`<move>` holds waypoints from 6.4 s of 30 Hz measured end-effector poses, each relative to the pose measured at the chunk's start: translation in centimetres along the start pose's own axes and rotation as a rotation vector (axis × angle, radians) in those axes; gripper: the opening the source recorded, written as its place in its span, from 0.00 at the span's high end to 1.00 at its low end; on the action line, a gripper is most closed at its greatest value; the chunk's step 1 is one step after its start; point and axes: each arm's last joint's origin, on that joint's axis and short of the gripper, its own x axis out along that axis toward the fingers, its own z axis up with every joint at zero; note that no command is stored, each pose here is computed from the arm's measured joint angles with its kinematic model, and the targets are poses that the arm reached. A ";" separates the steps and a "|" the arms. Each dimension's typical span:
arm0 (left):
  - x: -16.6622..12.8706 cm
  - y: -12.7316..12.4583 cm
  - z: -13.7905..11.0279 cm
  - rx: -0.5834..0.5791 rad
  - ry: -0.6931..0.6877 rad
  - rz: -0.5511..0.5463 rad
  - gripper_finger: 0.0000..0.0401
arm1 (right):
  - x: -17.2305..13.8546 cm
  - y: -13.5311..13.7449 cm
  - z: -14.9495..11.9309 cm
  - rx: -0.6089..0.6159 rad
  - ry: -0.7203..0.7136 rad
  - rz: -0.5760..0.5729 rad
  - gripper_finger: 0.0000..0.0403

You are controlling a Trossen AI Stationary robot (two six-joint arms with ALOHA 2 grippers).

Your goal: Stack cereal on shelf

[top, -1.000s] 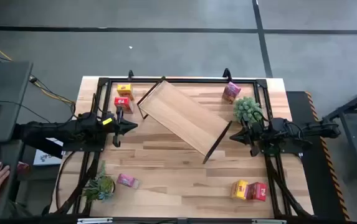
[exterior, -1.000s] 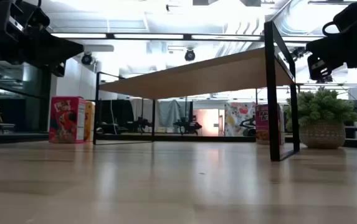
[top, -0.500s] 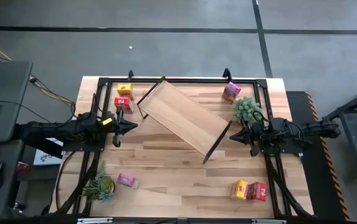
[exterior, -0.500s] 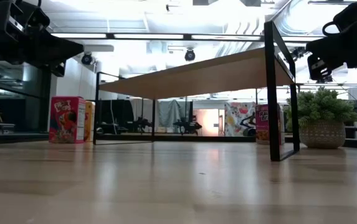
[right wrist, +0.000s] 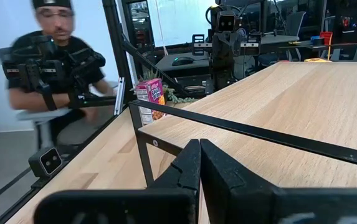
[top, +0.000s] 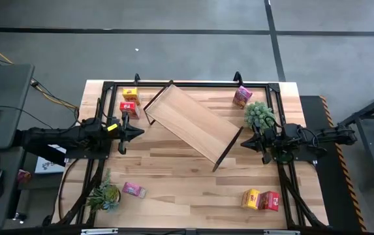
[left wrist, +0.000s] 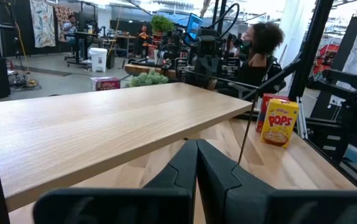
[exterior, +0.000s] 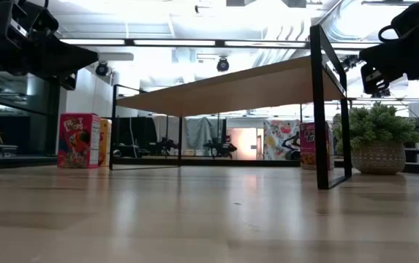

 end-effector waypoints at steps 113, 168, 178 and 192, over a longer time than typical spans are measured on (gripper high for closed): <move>0.0 0.0 0.0 0.000 0.002 0.000 1.00 | 0.0 -0.1 0.0 -0.026 -0.004 -0.033 1.00; 7.7 9.9 12.0 0.385 1.545 0.267 0.35 | 0.0 -0.1 0.0 -0.018 -0.002 -0.046 1.00; 7.7 10.6 8.9 0.474 1.572 0.261 0.35 | 0.0 -0.1 0.0 -0.018 -0.002 -0.046 1.00; 6.7 12.5 8.5 0.319 1.584 0.294 0.35 | 0.0 -0.1 0.0 -0.018 -0.002 -0.045 1.00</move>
